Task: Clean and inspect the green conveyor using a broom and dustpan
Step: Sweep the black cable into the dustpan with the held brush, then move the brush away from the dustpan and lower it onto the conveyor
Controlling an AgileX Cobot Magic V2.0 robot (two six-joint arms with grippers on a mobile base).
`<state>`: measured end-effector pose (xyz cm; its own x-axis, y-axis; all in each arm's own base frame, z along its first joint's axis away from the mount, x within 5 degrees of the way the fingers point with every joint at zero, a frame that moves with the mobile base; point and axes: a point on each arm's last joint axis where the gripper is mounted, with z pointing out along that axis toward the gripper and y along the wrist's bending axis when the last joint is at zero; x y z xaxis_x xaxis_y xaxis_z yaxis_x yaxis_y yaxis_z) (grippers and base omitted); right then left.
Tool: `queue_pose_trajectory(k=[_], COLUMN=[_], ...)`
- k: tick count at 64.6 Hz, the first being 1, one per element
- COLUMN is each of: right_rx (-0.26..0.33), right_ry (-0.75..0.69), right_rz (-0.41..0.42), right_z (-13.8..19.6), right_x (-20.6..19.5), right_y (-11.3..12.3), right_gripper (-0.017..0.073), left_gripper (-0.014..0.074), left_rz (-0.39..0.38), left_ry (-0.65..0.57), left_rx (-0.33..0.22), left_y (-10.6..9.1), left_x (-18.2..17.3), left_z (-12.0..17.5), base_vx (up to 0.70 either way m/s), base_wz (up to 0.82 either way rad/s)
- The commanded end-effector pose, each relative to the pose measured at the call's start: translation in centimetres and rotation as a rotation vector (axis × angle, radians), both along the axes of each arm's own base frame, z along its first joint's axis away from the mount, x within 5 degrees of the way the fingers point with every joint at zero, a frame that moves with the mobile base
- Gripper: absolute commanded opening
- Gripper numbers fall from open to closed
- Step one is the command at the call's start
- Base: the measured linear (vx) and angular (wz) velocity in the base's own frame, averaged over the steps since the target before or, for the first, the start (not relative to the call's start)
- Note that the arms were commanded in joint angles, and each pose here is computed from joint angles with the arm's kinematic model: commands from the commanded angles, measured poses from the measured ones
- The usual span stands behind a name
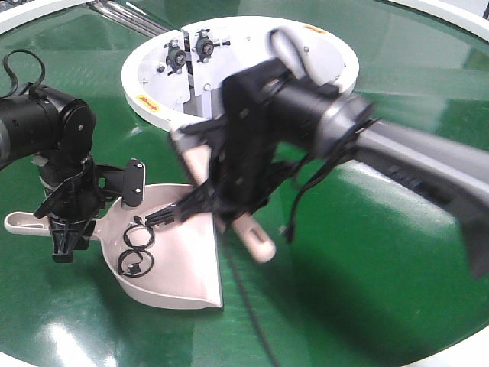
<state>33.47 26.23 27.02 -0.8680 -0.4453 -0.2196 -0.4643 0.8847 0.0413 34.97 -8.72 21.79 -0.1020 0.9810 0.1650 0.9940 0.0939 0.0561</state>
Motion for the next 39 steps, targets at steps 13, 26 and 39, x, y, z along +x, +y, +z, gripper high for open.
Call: queue_pose_trajectory(k=[13, 26, 39], right_rx=[0.033, -0.024, -0.075], right_ry=[-0.105, -0.055, 0.006], right_rz=[-0.100, -0.135, -0.157], right_z=[6.0, 4.8, 2.3], right_x=[1.3, 1.3, 0.0], right_y=[-6.6, -11.4, -16.5], right_gripper=[-0.0004, -0.0004, -0.0004], left_gripper=[-0.0006, -0.0006, -0.0006], left_rz=[0.007, 0.007, 0.007], left_ry=[-0.035, -0.035, -0.035], left_rx=[-0.008, -0.008, -0.008], left_y=[0.0, 0.0, 0.0], left_x=[-0.5, -0.5, -0.5], left_z=[2.5, 2.5, 2.5], base_vx=[0.00, 0.00, 0.00], base_wz=[0.00, 0.00, 0.00])
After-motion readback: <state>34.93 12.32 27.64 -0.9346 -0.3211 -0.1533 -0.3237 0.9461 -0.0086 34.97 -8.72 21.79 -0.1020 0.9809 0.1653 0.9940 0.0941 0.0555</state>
